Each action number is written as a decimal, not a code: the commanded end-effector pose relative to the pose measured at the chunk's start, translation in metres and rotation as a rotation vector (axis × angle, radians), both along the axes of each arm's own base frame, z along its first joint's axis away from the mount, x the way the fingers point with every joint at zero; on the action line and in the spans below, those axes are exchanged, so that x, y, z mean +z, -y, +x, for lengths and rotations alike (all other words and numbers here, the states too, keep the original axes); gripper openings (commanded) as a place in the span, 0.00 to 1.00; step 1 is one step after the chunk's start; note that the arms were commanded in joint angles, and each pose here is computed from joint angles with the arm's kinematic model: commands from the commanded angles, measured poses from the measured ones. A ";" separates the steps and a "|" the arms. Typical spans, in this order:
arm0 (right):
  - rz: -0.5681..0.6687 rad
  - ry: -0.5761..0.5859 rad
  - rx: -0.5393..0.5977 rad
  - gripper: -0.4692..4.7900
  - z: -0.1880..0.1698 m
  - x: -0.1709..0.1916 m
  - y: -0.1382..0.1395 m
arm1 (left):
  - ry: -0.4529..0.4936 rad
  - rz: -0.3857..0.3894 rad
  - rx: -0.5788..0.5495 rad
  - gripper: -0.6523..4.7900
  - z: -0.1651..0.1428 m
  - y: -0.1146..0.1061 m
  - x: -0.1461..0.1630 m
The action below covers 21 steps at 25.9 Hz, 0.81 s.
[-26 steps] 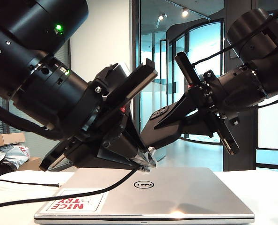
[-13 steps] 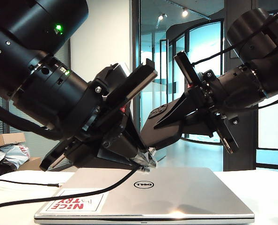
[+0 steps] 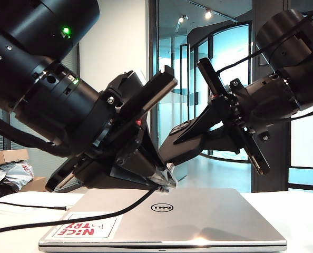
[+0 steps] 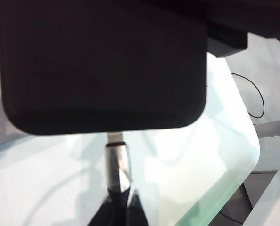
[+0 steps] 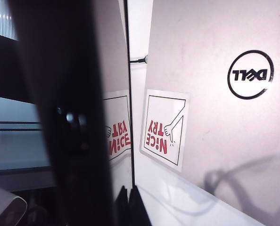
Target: Pick up the charging cable and the phone, plug the charging cable into the charging port on the phone, and finally place them back on the table.
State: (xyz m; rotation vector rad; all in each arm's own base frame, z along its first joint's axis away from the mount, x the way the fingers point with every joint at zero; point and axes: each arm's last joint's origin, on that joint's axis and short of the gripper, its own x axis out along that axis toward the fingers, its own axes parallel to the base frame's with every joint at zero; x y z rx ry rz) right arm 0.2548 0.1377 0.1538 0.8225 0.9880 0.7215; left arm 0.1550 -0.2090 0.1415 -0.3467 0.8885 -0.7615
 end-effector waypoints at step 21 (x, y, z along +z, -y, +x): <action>0.046 -0.007 -0.064 0.08 0.007 0.007 0.009 | 0.036 -0.029 0.003 0.11 0.002 0.002 0.004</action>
